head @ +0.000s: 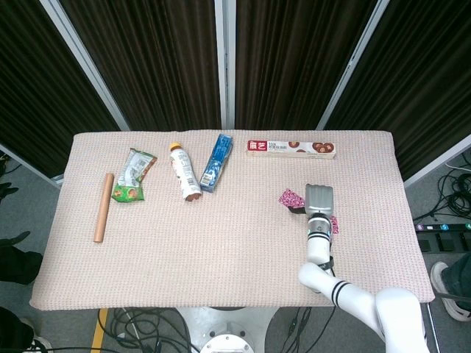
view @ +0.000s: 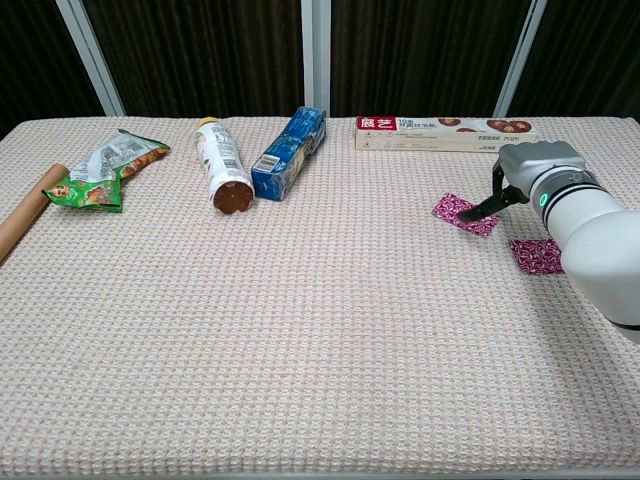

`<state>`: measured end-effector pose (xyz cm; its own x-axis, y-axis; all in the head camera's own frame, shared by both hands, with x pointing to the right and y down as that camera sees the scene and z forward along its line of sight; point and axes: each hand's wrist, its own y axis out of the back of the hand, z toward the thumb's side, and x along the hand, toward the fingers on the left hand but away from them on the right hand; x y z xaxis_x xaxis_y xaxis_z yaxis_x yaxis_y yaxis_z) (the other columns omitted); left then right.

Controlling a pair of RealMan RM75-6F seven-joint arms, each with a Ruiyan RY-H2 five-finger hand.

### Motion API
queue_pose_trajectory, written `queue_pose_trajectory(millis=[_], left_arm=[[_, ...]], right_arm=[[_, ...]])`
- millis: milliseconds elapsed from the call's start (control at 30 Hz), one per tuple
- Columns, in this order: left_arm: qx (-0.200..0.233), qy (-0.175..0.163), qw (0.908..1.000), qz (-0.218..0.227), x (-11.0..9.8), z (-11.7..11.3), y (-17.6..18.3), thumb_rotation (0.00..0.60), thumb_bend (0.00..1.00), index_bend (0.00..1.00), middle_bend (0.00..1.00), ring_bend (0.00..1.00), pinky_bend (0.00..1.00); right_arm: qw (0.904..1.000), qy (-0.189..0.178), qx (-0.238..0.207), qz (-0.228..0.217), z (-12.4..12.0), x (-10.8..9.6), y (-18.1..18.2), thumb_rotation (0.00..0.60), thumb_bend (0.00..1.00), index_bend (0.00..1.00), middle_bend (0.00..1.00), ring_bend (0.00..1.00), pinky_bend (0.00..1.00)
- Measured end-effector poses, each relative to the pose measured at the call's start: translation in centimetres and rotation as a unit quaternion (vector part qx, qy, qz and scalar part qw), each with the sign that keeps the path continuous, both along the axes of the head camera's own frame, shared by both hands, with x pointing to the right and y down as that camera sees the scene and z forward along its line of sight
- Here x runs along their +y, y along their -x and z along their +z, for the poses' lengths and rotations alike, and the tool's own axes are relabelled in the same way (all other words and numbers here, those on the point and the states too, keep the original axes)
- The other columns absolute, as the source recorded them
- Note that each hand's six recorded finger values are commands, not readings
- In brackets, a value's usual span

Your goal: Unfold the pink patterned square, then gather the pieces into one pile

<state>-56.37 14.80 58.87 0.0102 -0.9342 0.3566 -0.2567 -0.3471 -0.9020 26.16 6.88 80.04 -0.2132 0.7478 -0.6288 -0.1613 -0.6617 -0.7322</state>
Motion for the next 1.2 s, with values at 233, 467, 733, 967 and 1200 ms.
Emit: queue_pose_trajectory(millis=[233, 467, 733, 967, 1200], left_arm=[[-0.003, 0.0, 1.0, -0.003, 0.0, -0.1, 0.3, 0.6, 0.05, 0.23, 0.23, 0.16, 0.26], [-0.003, -0.001, 1.0, -0.002, -0.1, -0.1, 0.3, 0.6, 0.05, 0.23, 0.23, 0.16, 0.26], [-0.007, -0.004, 1.0, -0.002, -0.4, -0.4, 0.4, 0.6, 0.05, 0.23, 0.23, 0.17, 0.26], [-0.007, -0.002, 1.0, -0.004, -0.3, -0.3, 0.5, 0.6, 0.05, 0.23, 0.23, 0.16, 0.26], [-0.008, -0.002, 1.0, -0.005, -0.3, -0.2, 0.6, 0.6, 0.05, 0.23, 0.23, 0.17, 0.26]], right_arm=[[1.0, 0.008, -0.003, 0.0, 0.6, -0.1, 0.2, 0.26, 0.0, 0.42, 1.0, 1.0, 1.0], [0.9999, 0.012, -0.012, -0.002, 0.9, -0.2, 0.3, 0.288, 0.0, 0.41, 1.0, 1.0, 1.0], [0.9995, 0.014, -0.028, 0.002, 1.0, -0.6, 0.6, 0.29, 0.0, 0.39, 1.0, 1.0, 1.0], [0.9993, 0.016, -0.033, 0.0, 1.3, -0.6, 0.9, 0.369, 0.0, 0.39, 1.0, 1.0, 1.0], [0.9992, 0.018, -0.034, 0.0, 1.5, -0.6, 1.0, 0.388, 0.0, 0.39, 1.0, 1.0, 1.0]])
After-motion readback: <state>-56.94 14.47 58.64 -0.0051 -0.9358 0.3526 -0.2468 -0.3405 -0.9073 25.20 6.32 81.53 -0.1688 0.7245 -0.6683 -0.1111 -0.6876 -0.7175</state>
